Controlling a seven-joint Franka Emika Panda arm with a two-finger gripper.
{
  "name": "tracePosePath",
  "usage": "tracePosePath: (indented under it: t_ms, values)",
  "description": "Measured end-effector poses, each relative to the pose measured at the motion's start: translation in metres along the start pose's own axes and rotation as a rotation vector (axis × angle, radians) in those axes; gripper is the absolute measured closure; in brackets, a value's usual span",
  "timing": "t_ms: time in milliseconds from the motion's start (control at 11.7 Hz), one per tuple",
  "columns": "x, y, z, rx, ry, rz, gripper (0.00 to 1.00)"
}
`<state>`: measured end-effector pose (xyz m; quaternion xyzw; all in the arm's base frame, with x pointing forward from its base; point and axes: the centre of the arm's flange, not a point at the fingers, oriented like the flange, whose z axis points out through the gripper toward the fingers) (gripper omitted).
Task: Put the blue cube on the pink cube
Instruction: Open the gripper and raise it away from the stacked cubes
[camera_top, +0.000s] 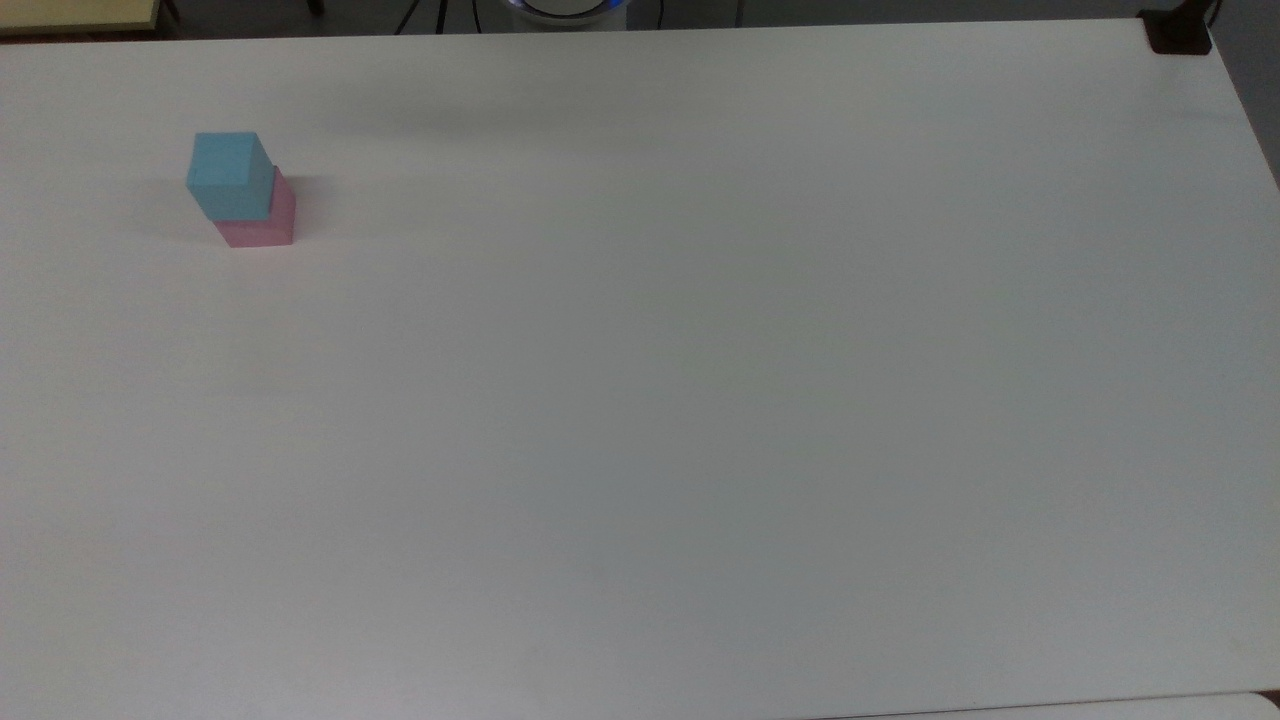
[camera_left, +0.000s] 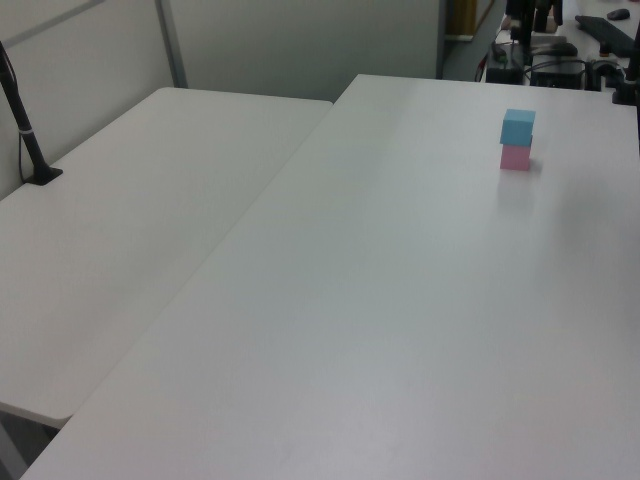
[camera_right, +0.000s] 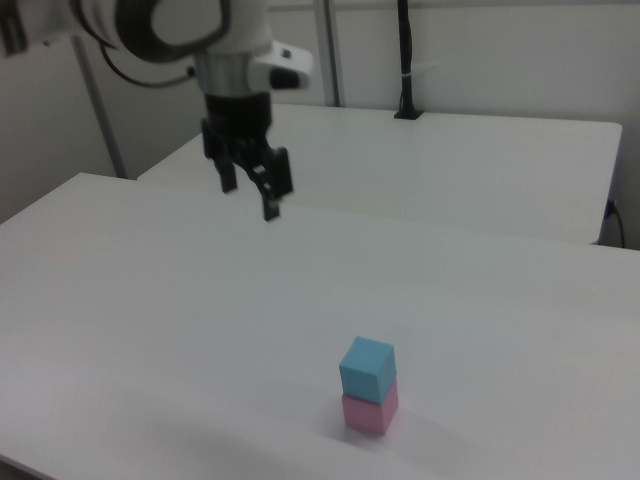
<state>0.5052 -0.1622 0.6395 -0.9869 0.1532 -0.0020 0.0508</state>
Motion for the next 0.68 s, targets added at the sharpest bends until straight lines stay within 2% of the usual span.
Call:
tracePosePath:
  t_ms: [171, 428, 685]
  values:
    - [-0.013, -0.038, -0.015, 0.021, 0.023, -0.027, 0.0]
    - [-0.008, -0.094, -0.007, 0.01, 0.064, -0.129, 0.0]
    - [0.001, -0.103, 0.006, -0.077, 0.068, -0.19, 0.0]
